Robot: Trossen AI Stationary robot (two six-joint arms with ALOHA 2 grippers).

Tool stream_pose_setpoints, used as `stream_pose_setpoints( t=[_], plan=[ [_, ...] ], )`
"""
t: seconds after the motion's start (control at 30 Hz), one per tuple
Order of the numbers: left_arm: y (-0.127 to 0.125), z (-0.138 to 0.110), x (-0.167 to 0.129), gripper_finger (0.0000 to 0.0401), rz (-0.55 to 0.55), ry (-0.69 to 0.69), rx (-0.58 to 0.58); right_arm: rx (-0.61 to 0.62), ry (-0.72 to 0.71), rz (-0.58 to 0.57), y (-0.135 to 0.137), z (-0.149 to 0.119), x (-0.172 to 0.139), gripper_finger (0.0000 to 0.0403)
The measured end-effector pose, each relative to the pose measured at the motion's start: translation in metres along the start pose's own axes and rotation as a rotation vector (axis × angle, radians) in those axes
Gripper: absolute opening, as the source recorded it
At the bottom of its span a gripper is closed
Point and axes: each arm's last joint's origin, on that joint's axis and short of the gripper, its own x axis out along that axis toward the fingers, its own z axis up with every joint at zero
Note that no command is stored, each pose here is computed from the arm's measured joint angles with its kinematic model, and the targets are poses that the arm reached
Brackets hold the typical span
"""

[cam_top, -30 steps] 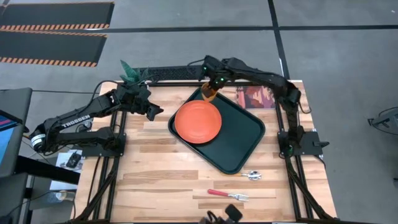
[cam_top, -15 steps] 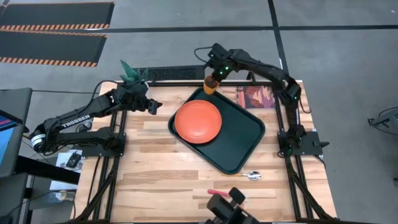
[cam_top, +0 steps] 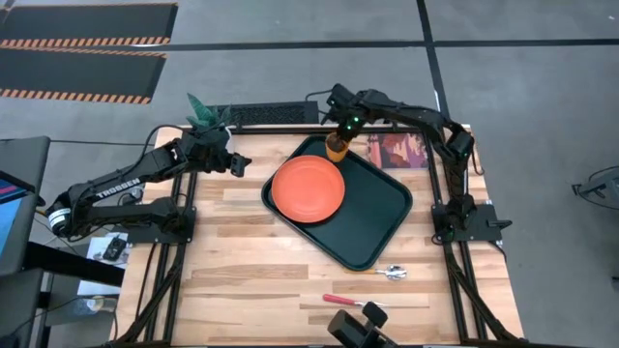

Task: Pick and place plate/cup/fork/spoon on tray
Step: Put the yellow cup on the black tray above the orange plate

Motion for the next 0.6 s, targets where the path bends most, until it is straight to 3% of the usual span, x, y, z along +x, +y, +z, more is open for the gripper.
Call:
stream_pose_setpoints(
  t=[0.37,0.6],
  plan=[
    [0.0005,0.0003,0.0000,0.0171,0.017,-0.012,-0.006,0.021,-0.029,0.028,0.0077,-0.0027,0.0063,0.0009],
    [0.0005,0.0003,0.0000,0.0171,0.017,-0.012,0.000,0.027,-0.029,0.027,0.0068,-0.0027,0.0062,0.0050]
  ],
)
